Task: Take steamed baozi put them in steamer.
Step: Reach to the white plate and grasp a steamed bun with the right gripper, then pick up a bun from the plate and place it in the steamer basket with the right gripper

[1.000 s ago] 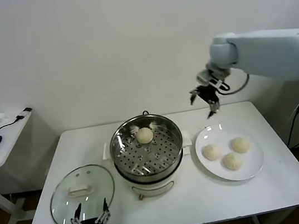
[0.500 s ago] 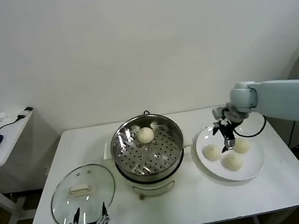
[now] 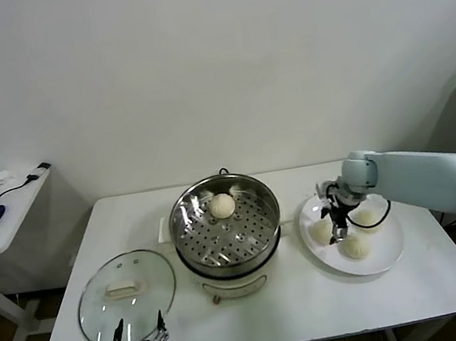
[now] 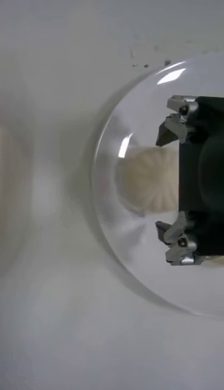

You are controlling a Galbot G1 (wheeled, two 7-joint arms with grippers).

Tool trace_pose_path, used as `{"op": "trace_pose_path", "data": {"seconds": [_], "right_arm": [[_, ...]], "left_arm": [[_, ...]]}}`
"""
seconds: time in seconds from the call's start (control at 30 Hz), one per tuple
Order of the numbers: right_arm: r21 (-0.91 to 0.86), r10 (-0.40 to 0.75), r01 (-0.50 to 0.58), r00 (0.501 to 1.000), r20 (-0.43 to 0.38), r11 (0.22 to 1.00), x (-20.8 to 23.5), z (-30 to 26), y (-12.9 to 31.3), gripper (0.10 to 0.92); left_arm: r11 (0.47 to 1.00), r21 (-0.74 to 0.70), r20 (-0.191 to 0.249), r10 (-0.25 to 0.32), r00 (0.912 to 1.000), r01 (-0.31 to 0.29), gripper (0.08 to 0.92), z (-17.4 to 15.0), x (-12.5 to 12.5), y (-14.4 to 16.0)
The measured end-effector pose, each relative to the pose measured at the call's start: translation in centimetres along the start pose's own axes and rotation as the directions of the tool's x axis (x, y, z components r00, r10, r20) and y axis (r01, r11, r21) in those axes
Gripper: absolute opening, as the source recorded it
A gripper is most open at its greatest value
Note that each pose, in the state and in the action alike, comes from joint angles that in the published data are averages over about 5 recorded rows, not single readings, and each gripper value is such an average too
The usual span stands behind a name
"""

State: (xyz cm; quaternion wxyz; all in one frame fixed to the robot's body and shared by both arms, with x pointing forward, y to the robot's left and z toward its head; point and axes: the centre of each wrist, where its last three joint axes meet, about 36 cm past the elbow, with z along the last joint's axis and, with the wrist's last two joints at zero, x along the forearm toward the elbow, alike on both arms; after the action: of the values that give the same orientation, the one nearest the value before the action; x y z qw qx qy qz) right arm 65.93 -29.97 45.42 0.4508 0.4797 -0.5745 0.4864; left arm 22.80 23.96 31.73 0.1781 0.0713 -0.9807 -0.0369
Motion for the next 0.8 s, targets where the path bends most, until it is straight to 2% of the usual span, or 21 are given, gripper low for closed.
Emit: {"op": "trace_pose_path", "data": {"seconds": [0.2,0.43,0.6,0.8], "right_arm": [[-0.008,0.004,-0.004,1.0,0.005,1.0,-0.2,-0.1,0.0,0.702],[-0.004,0.002,-0.002,1.0,0.029,1.0,1.6,-0.1,-0.6,0.679],[0.023,0.01,-0.012,0.998,0.054,1.0,6.6,-0.9,-2.3,0.679],[0.049,0.045,-0.051,0.993,0.113,0.997,16.0,-3.7,-4.5,0.679]], "left_arm": [[1.0,-0.003,0.004,0.0,1.0,0.0,0.823,-0.1,0.1,0.0],[1.0,-0.005,0.008,-0.002,1.0,0.002,0.823,-0.2,0.3,0.0],[1.0,-0.006,0.009,0.001,1.0,-0.001,0.823,-0.3,0.4,-0.3],[1.0,-0.009,0.01,0.004,0.9999,-0.004,0.823,-0.3,0.4,-0.5]]}}
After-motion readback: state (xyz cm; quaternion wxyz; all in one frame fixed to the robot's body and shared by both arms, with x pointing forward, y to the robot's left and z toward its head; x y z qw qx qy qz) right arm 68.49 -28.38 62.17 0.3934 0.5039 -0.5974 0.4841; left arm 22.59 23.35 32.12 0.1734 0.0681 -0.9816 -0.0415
